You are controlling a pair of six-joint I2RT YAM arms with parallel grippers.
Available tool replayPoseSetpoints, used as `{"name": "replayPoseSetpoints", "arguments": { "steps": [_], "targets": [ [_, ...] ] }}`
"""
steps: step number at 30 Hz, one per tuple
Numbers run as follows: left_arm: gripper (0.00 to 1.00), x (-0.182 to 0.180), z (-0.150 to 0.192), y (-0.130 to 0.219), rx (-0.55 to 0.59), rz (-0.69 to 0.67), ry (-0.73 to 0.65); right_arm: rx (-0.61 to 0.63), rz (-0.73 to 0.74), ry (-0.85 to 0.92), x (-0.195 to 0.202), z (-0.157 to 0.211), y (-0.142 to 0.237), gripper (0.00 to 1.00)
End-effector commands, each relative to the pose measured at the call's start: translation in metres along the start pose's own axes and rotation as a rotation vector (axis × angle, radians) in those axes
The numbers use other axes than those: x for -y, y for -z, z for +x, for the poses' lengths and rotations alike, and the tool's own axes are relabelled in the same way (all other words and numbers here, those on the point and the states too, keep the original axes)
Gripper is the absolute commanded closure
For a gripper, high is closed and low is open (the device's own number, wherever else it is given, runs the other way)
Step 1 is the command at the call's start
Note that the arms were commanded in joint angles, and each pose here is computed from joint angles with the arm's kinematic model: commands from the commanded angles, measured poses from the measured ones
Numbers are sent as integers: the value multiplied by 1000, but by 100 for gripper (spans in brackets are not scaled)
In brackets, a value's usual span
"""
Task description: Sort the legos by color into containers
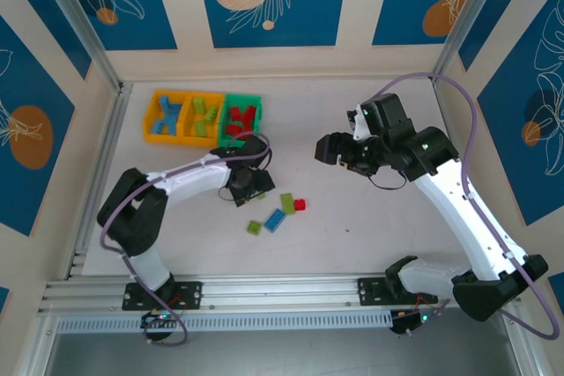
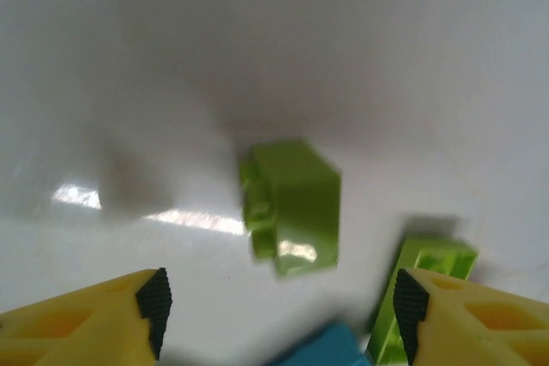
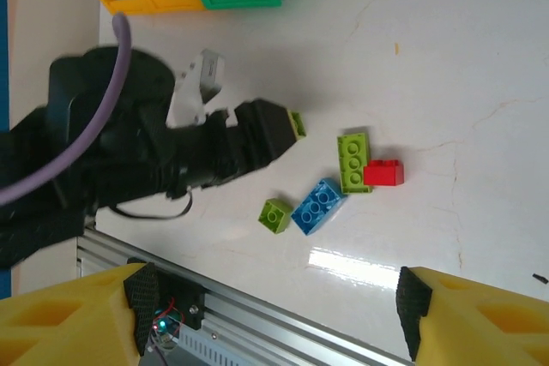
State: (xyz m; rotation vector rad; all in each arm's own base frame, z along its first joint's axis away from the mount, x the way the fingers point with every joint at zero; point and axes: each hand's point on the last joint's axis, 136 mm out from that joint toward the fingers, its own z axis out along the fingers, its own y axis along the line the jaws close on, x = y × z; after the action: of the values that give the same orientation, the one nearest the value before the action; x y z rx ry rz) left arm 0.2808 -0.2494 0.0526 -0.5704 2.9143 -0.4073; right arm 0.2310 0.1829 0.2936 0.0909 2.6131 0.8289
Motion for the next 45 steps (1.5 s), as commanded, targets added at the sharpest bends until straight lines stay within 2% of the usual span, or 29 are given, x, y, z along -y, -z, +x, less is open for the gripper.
{"name": "replayPoseSetpoints", "arguments": {
  "steps": [1, 6, 14, 17, 21, 26, 30, 36, 38, 40, 43, 45],
  "targets": [
    [40, 10, -8, -1, -9, -4, -38, -43, -2, -35, 6, 16, 5, 24],
    [59, -1, -3, -16, -43, -50, -22, -49, -8, -47, 8, 21, 9, 23],
    [74, -19, 0, -16, -47, -111, -41, -35, -12, -47, 9, 20, 10, 23],
    [78, -16, -4, -5, -30, -105, -61, -34, -21, -52, 7, 18, 10, 23],
    [80, -10, -25, 32, 46, -81, -102, -30, -30, -49, 4, 18, 13, 22],
    [79, -9, -82, 92, 188, -11, -77, -27, -27, -49, 6, 18, 14, 22],
    [79, -21, -150, 126, 280, 30, -3, -34, -39, -56, 5, 19, 13, 22],
    [76, -46, -248, 133, 349, -5, 72, -30, -52, -75, 3, 19, 19, 22],
    [71, -50, -272, 132, 347, -13, 82, -25, -59, -77, 2, 20, 21, 22],
    [60, -51, -292, 133, 349, -18, 76, -19, -58, -81, 2, 21, 24, 22],
    [48, -46, -307, 142, 354, -7, 45, -16, -51, -93, 5, 23, 26, 22],
    [45, -42, -306, 150, 355, 7, 33, -13, -51, -102, 6, 24, 27, 22]
  ]
}}
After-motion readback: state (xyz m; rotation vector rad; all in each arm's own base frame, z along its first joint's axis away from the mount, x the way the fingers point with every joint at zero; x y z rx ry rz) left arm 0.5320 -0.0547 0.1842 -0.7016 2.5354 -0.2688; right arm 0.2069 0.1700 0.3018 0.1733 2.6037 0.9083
